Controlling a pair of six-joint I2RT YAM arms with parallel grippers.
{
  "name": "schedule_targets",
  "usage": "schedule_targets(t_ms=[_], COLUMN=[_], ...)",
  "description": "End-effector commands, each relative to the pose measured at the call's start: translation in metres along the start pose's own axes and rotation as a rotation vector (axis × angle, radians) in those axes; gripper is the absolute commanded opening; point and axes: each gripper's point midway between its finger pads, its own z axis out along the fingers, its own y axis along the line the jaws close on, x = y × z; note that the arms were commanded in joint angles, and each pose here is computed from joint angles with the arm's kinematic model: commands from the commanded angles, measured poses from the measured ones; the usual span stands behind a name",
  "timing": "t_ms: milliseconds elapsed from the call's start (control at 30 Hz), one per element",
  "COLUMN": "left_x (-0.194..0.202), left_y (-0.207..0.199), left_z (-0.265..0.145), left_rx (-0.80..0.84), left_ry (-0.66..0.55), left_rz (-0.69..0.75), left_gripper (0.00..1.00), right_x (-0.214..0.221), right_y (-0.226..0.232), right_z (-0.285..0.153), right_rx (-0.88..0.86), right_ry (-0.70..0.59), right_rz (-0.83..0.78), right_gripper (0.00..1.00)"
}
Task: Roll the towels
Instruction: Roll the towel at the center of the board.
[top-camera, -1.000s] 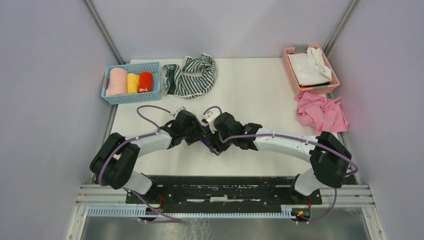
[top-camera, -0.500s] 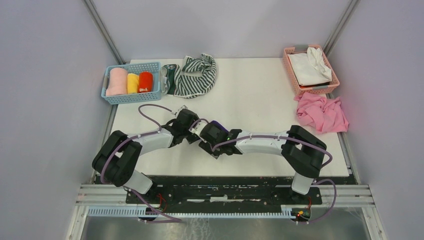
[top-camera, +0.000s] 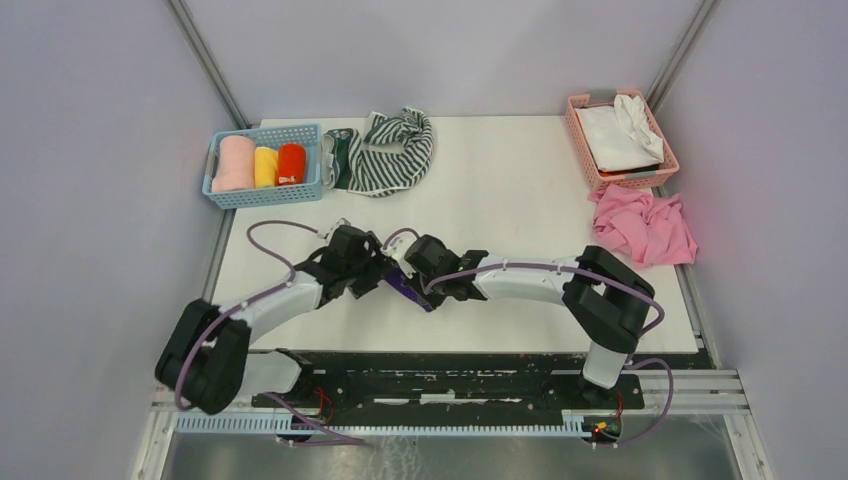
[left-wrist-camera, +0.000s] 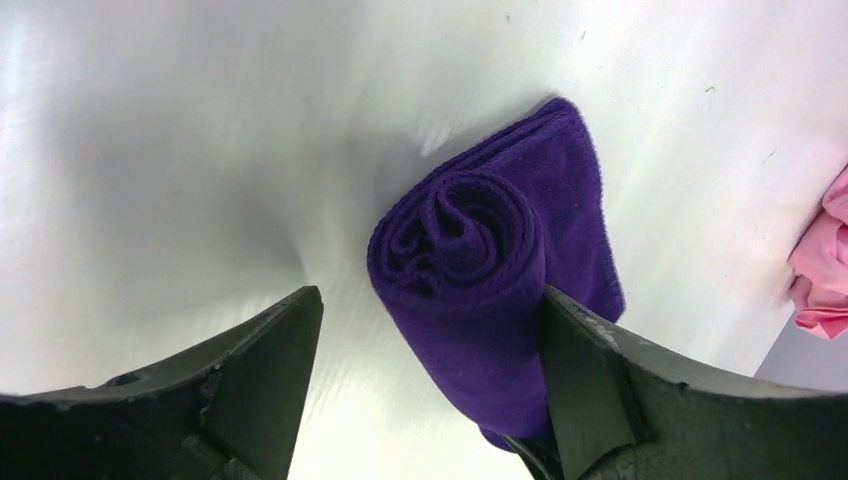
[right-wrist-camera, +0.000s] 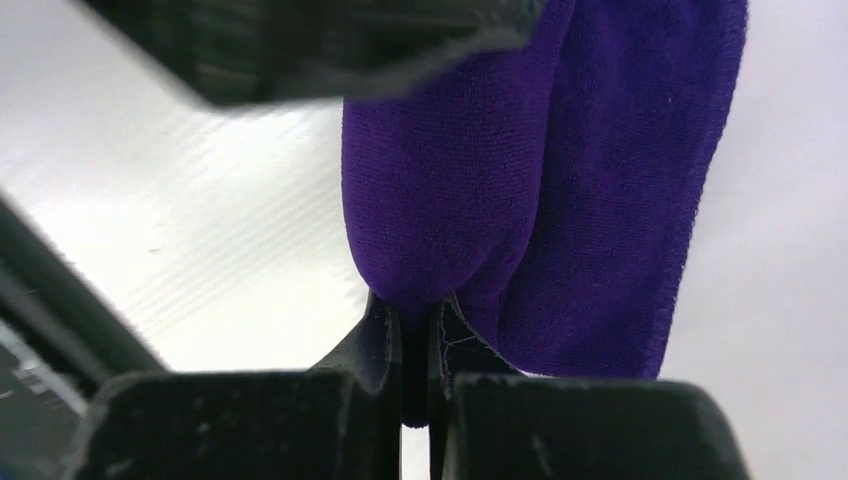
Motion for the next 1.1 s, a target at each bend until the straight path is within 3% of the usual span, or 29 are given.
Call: schedule_targets(t_ms=[0,200,433,667,867,1067], left_x=[-0.017,-0.014,0.002,-0.004,-0.006,0.012], left_y=[0.022,0.034,0.018,-0.015,-0.016,0.005], left_z=[-0.039,-0.077,-0.076,-0.052,-0.025,0.004], left_rx=[-0.051,-0.022,0.152,0.225,0.172,0.048], left_ry=[-0.098,-0.141,-0.108,-0.071,-0.043,0.034], left_rz=[0.033,0.004,-0.058,-0.021,0.006,0.047], left_gripper=[0.86,0.89,0.89,0.89,0.85,0.8], right_x=[0.017,-0.006,-0.009,0.008,0.021,0.029], right_y=[0.051,0.058,0.048,0.042,0.037,0.028], right_z=[-0.007,-0.009,-0.004,0.012,0.017,0.014], right_rx=[-0.365,-0.658,-0.828,-0.853,-0.839,-0.73], right_ry=[0.051,-0.007,0.018,0.071,0.097,0.104], right_rz=[0.198,0.51,0.765,0.877,0.905,0.83], right_gripper=[0.01,0.01,0.02,0.02,0.03,0.2])
